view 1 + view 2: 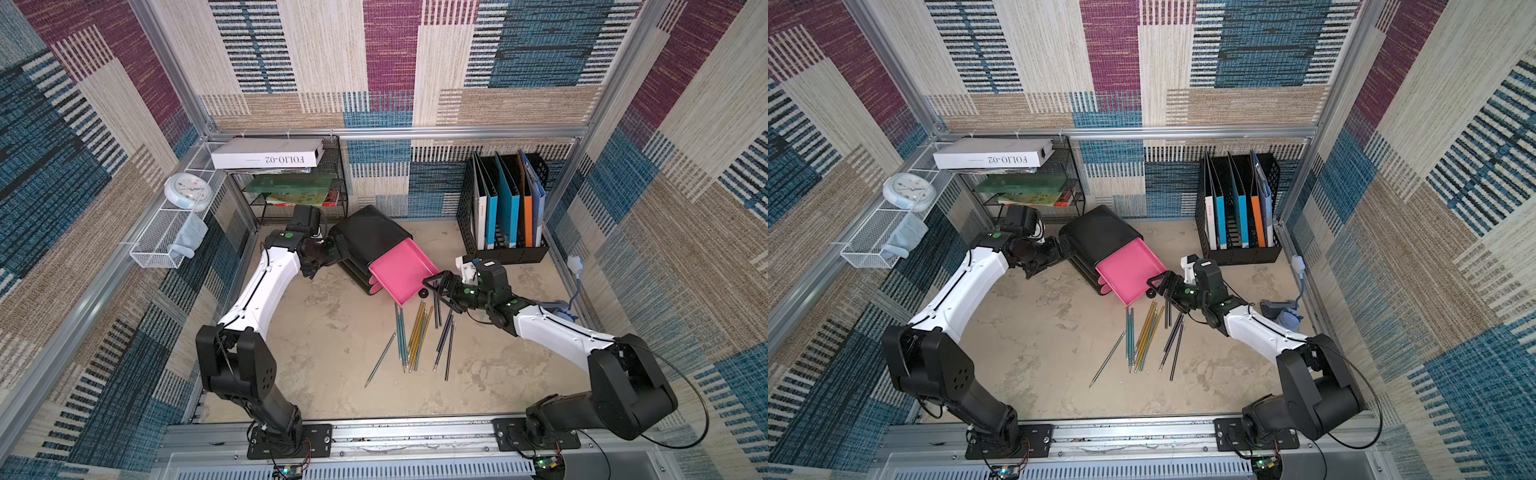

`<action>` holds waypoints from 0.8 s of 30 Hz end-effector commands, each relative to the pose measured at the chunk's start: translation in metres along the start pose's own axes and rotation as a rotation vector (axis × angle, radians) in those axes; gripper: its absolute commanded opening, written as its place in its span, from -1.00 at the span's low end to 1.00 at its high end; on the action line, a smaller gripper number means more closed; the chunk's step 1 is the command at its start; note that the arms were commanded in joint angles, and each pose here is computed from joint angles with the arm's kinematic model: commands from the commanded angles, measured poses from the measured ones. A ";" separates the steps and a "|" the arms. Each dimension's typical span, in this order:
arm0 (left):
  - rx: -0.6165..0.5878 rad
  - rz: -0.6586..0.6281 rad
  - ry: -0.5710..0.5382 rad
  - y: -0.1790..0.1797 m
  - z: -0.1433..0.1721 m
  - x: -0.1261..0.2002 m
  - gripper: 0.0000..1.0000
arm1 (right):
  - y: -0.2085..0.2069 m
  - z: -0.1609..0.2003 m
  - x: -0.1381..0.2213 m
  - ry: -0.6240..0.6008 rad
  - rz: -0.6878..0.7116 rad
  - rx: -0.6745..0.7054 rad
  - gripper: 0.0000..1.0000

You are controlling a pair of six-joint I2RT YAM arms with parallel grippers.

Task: Please place the pencils in the drawer according to their color
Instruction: Open the drawer in the storage box, then adjust the storage box at the center of the board.

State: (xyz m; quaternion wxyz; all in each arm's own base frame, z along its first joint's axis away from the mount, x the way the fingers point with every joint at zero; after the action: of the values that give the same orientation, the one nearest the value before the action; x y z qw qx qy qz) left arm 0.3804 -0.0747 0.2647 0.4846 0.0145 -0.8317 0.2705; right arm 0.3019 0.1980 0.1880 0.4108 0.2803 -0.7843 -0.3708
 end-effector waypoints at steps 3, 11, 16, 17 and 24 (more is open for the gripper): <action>0.013 0.029 0.003 0.003 0.012 0.007 0.98 | -0.008 0.002 0.005 -0.003 0.057 0.003 0.89; 0.008 0.027 0.029 0.007 0.038 0.010 0.98 | -0.017 0.000 0.014 0.009 0.135 0.031 0.89; -0.015 0.010 0.042 0.009 0.065 0.014 0.98 | -0.028 0.001 0.023 0.006 0.186 0.021 0.89; -0.018 0.005 0.047 0.009 0.071 0.014 0.98 | -0.030 0.002 0.024 0.006 0.193 0.017 0.89; -0.075 -0.034 0.095 0.007 0.127 0.009 0.98 | -0.043 0.010 0.034 0.012 0.222 -0.013 0.89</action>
State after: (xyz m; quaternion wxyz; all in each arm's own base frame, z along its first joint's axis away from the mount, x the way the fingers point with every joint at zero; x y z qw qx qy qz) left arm 0.2794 -0.1228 0.2243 0.5340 -0.0230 -0.8122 0.2336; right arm 0.2854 0.1559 0.1649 0.4535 0.1956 -0.8037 -0.3320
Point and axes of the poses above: each gripper's point midway between its finger pads, its own x axis back along the fingers, its own y axis along the line the jaws close on, z = x × y, the point moved 6 cm from there along x, back along the fingers, and after that the axes turned 6 degrees about x, right-handed, at the moved point
